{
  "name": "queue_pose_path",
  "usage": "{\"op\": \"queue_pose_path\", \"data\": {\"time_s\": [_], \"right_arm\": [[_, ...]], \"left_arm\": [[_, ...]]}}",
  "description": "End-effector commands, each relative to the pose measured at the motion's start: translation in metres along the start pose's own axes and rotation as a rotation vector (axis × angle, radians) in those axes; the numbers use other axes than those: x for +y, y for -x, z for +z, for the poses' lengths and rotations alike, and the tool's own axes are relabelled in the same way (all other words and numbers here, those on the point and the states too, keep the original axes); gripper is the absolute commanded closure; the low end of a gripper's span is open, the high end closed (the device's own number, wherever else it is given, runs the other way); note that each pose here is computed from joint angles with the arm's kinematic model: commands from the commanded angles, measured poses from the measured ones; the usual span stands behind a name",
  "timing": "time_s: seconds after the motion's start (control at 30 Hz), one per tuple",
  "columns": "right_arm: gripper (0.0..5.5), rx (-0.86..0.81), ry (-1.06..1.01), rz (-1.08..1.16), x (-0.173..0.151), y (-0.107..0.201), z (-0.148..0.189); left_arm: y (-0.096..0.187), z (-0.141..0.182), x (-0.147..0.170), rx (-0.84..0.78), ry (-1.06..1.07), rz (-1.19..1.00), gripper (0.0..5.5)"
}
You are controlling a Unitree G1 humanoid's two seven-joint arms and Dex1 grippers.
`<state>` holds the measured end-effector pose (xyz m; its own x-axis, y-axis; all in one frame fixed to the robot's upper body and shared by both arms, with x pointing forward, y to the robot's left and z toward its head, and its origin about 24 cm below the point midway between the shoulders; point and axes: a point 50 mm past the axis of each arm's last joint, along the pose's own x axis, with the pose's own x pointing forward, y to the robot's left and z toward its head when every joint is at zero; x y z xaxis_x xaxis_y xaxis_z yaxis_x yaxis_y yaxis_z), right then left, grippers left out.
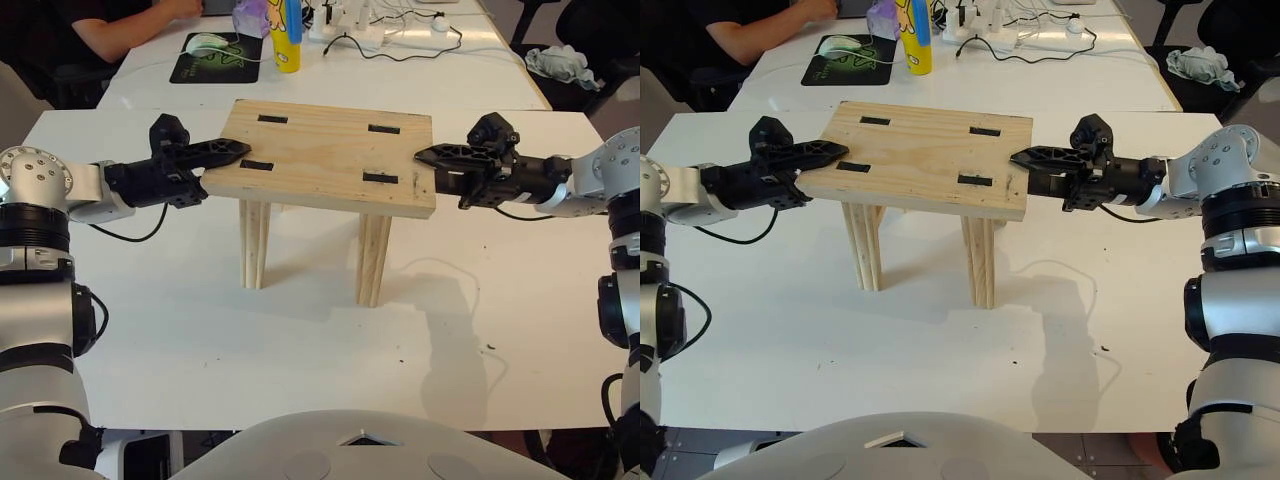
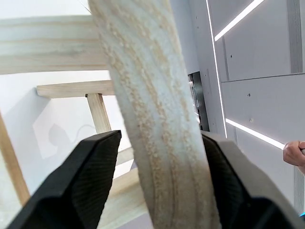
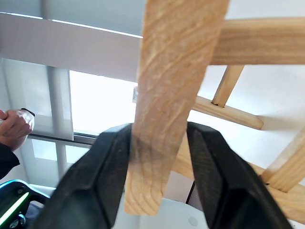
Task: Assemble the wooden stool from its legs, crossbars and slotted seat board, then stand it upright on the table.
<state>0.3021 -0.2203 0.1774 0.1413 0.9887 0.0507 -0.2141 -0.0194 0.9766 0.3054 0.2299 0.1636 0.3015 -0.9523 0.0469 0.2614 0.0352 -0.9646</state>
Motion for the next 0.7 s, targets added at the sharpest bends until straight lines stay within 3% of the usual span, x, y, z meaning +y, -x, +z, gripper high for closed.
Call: {"op": "queue_pose_path", "data": {"time_s": [0.03, 0.17, 0.3, 0.43, 0.57, 0.7], "right_arm": [[2.64, -0.063, -0.017, 0.085, 0.004, 0.009, 0.002], [2.00, -0.091, -0.015, 0.203, 0.013, 0.020, -0.001], [1.42, -0.125, -0.018, 0.237, 0.012, 0.042, -0.014], [0.79, -0.184, -0.032, 0.174, 0.000, 0.070, -0.037], [0.33, -0.156, 0.085, -0.008, -0.027, 0.082, -0.060], [0.33, 0.072, 0.207, -0.089, -0.038, 0.074, -0.113]], "left_arm": [[0.005, 0.007, -0.006, -0.070, -0.019, -0.057, 1.89], [0.016, 0.014, -0.016, -0.158, -0.046, -0.148, 1.30], [0.047, 0.010, -0.022, -0.250, -0.076, -0.155, 0.75], [0.100, -0.017, -0.001, -0.348, -0.110, 0.037, 0.17], [0.139, -0.052, 0.026, -0.422, -0.219, 0.220, 0.10], [0.132, -0.107, 0.034, -0.178, -0.349, 0.323, 0.10]]}}
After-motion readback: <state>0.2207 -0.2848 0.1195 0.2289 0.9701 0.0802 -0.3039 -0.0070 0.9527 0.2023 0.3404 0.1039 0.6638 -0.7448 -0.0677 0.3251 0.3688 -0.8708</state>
